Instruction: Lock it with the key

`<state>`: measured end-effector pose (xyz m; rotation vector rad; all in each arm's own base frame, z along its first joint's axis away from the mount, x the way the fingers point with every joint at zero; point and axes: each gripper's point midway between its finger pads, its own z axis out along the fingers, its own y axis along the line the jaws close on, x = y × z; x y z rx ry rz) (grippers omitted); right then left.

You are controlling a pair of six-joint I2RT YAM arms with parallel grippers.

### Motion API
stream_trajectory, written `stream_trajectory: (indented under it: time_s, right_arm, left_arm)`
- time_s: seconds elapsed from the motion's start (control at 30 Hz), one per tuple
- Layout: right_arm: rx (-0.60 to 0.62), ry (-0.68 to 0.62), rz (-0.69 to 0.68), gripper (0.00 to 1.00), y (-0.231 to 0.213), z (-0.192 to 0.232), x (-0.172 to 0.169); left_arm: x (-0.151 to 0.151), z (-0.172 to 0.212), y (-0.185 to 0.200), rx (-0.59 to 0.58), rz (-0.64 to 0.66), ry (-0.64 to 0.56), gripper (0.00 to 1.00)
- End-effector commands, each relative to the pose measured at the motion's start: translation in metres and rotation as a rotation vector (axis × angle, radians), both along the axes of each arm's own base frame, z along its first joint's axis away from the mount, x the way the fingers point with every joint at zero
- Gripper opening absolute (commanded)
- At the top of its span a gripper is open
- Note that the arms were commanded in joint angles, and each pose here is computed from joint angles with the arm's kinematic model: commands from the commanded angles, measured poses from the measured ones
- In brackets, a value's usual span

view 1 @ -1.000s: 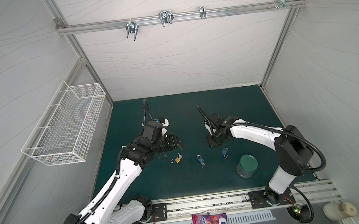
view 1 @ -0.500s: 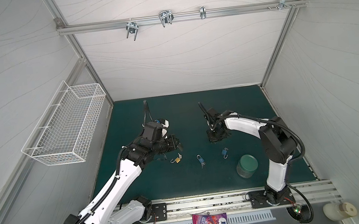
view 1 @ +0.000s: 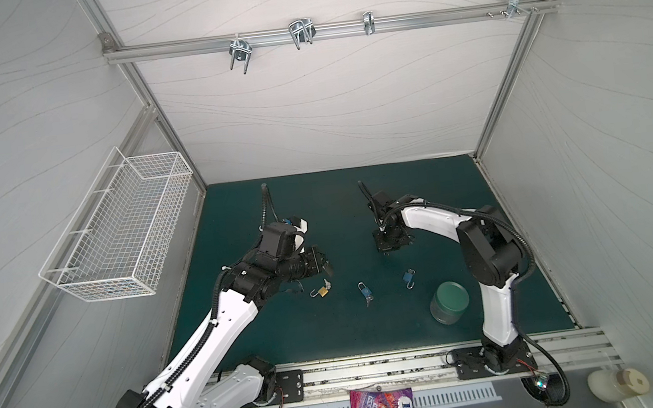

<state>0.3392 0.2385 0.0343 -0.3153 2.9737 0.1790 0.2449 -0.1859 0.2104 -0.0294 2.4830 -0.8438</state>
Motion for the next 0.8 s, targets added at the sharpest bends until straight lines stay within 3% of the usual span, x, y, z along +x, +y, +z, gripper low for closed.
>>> stream_trajectory:
  time_s: [0.0,0.33,0.57,0.77]
  right_arm:
    - [-0.044,0.03,0.003,0.02,-0.01,-0.005,-0.001]
    - [-0.045,0.033,-0.004,0.1,-0.011,-0.012,0.009]
    - [0.02,0.021,0.007,0.33,-0.002,-0.004,0.012]
    - [0.08,-0.083,0.022,0.48,-0.005,0.04,0.008]
  left_arm:
    - [0.002,0.009,-0.003,-0.024,-0.007,-0.031,0.0]
    - [0.0,0.009,-0.002,-0.029,-0.007,-0.031,0.0]
    - [0.0,0.01,0.002,-0.034,0.015,-0.033,0.0]
    - [0.008,0.02,0.007,-0.155,0.051,-0.037,0.0]
